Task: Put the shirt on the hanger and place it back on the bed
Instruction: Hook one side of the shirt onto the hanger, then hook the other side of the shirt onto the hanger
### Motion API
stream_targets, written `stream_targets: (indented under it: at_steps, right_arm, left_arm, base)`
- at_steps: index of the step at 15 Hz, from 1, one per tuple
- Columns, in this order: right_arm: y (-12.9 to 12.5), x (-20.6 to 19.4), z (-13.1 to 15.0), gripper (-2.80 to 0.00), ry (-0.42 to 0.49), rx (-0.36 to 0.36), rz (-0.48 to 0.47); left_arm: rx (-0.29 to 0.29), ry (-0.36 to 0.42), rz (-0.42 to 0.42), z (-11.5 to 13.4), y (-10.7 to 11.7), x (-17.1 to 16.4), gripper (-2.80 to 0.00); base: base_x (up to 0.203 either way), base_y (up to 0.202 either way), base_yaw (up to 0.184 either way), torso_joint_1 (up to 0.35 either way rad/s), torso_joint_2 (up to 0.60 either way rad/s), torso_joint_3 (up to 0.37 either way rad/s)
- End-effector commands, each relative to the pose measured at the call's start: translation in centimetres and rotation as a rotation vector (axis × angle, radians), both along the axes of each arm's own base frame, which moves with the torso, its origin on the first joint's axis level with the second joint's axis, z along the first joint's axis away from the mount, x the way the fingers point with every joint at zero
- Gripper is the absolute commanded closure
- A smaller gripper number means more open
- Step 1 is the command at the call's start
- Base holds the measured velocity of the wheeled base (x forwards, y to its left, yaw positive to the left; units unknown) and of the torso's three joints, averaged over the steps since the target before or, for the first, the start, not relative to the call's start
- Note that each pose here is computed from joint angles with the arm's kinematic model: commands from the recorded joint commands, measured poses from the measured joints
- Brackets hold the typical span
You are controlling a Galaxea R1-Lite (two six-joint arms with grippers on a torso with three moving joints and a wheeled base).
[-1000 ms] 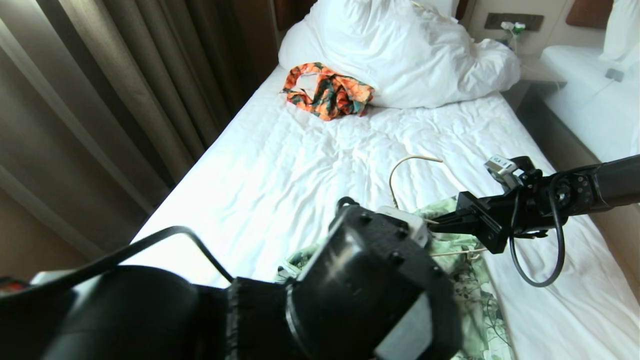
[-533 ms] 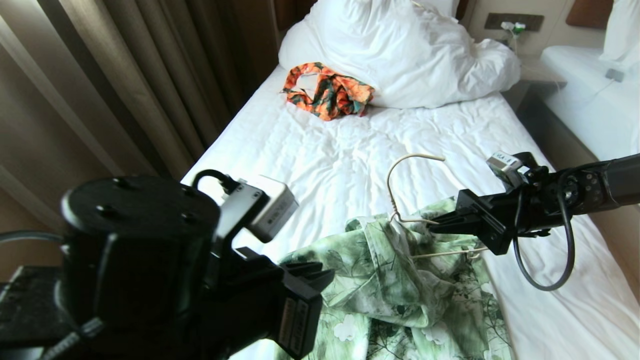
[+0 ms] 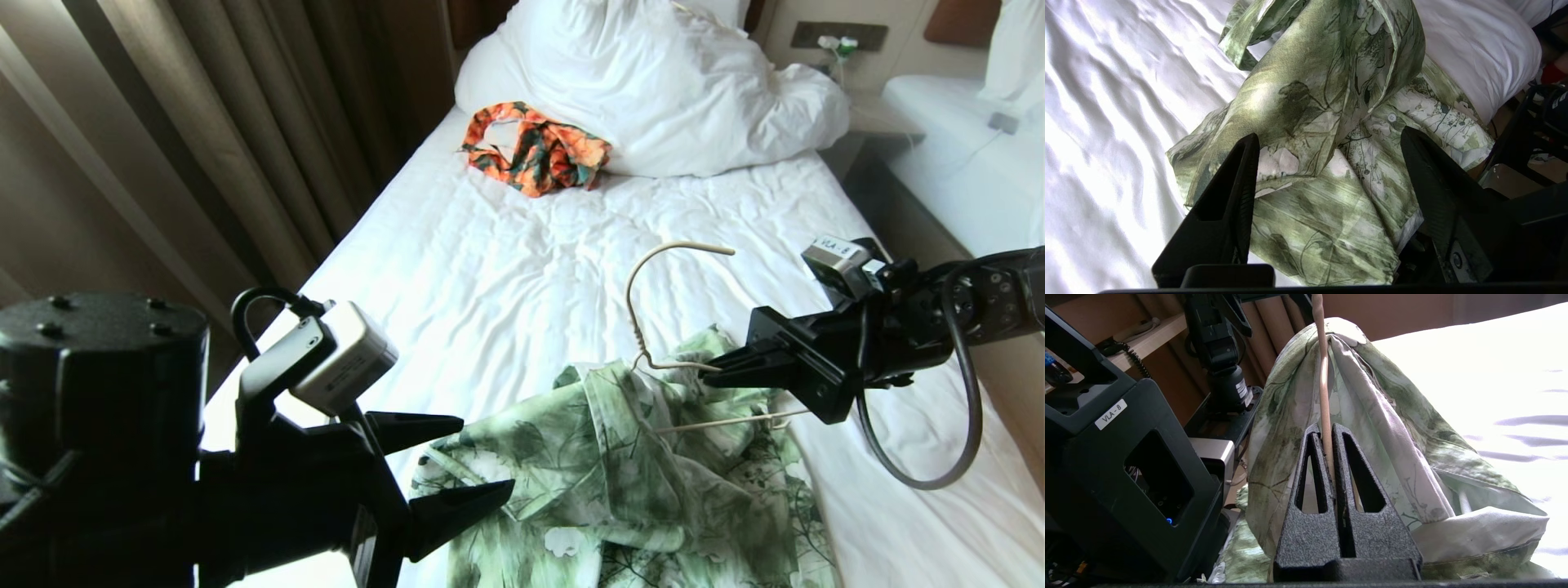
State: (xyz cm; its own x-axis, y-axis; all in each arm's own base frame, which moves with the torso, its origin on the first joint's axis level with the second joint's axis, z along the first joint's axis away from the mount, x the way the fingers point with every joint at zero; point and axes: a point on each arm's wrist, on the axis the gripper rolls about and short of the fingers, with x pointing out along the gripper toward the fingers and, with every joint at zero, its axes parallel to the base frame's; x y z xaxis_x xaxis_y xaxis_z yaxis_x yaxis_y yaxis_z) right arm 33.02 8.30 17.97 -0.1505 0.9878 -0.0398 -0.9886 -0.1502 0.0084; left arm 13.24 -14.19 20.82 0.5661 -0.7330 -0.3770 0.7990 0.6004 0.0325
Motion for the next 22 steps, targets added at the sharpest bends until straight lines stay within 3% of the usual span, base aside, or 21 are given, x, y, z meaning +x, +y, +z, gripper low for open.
stream_targets:
  at_steps: [1,5,10,13,17,18,22]
  right_arm:
    - [-0.1,-0.5,0.3,0.00,-0.006,0.008,0.006]
    - [0.1,-0.6,0.2,0.00,-0.003,0.007,0.010]
    - [0.1,-0.6,0.3,0.00,-0.005,0.008,0.012]
    - [0.1,-0.5,0.2,0.00,-0.002,0.007,0.010]
    - [0.0,-0.4,0.0,0.00,0.003,0.006,0.008]
    - [-0.1,-0.4,-0.1,0.00,0.005,0.006,0.005]
    - [-0.1,-0.3,-0.1,0.00,0.006,0.006,0.003]
  left_arm:
    - [-0.004,-0.032,-0.011,-0.7,-0.1,0.2,-2.80]
    - [0.035,0.008,-0.033,-2.0,-1.8,1.6,-2.80]
    - [-0.007,-0.033,-0.029,-3.9,-4.7,4.6,-2.80]
    - [0.006,-0.020,-0.026,-5.4,-5.8,5.8,-2.80]
    - [-0.019,-0.047,-0.010,-6.2,-7.1,7.7,-2.80]
    - [-0.024,-0.051,-0.010,-6.1,-7.3,7.9,0.00]
    - [-0.035,-0.059,-0.011,-5.7,-7.3,7.9,0.00]
  base:
    - [0.000,0.000,0.000,0.000,0.00,0.000]
    - [0.000,0.000,0.000,0.000,0.00,0.000]
    - [0.000,0.000,0.000,0.000,0.00,0.000]
    - [0.000,0.000,0.000,0.000,0.00,0.000]
    - [0.000,0.000,0.000,0.000,0.00,0.000]
    - [0.000,0.000,0.000,0.000,0.00,0.000]
    - [0.000,0.000,0.000,0.000,0.00,0.000]
